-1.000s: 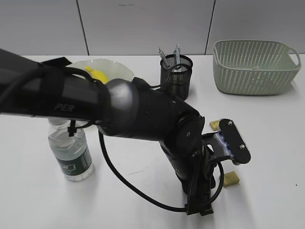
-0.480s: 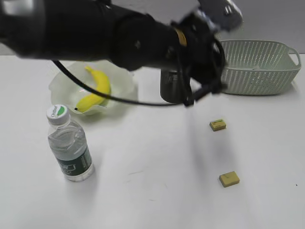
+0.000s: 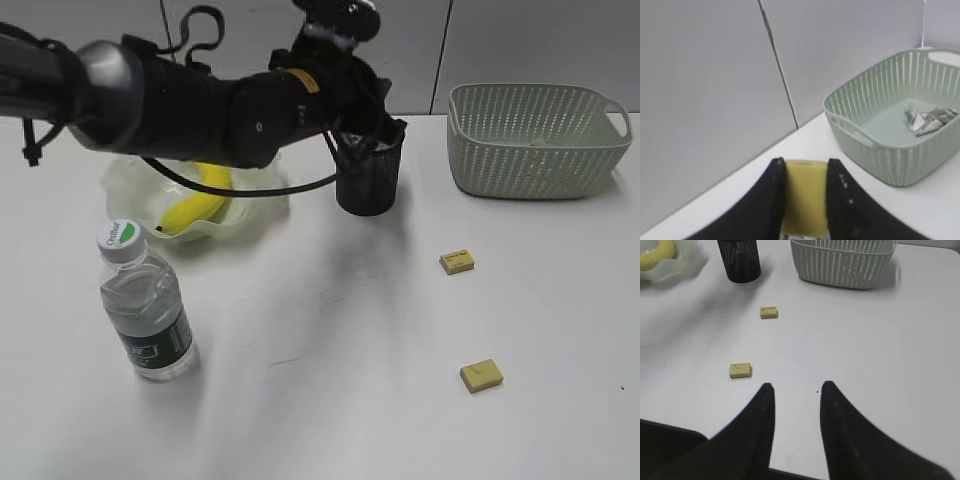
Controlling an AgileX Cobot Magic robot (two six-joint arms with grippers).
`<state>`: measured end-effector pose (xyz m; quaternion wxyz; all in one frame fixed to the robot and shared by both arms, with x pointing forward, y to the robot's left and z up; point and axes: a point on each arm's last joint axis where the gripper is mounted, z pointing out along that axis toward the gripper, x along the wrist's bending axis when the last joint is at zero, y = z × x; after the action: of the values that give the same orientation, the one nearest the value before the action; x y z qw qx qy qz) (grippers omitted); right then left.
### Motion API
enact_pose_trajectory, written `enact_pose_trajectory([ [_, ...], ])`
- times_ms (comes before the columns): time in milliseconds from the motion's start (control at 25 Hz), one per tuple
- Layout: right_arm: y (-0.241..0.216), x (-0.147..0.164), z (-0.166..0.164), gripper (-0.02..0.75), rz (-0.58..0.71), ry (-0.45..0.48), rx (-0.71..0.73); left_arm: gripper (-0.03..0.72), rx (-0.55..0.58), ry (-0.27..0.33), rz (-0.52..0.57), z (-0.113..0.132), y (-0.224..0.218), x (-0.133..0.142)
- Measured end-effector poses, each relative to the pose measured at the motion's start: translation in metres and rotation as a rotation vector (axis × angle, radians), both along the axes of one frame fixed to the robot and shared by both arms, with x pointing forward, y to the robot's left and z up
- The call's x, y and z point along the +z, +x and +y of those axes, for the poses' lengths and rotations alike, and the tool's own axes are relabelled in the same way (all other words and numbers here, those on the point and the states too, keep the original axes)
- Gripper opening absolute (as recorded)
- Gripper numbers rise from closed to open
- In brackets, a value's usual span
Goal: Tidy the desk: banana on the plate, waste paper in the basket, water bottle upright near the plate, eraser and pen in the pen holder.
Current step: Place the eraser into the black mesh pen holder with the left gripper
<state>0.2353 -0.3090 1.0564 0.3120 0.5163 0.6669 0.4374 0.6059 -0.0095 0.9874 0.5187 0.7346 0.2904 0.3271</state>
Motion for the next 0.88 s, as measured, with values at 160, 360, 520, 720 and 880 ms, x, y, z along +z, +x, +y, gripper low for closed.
enact_pose_trajectory([
  [160,0.0,0.0,0.0,0.257,0.0,0.0,0.0,0.187,0.031,-0.046,0.022,-0.001,0.005,-0.016],
  [360,0.0,0.0,0.0,0.257,0.0,0.0,0.0,0.202,0.043,-0.064,0.016,-0.002,0.007,-0.024],
  [520,0.0,0.0,0.0,0.257,0.0,-0.001,0.0,0.29,0.048,-0.074,0.004,-0.002,0.008,-0.024],
  [720,0.0,0.0,0.0,0.257,0.0,-0.001,0.0,0.336,0.056,-0.082,-0.006,0.0,0.01,-0.023],
  [880,0.0,0.0,0.0,0.257,0.0,-0.001,0.0,0.34,0.053,-0.078,0.003,0.0,0.009,-0.021],
])
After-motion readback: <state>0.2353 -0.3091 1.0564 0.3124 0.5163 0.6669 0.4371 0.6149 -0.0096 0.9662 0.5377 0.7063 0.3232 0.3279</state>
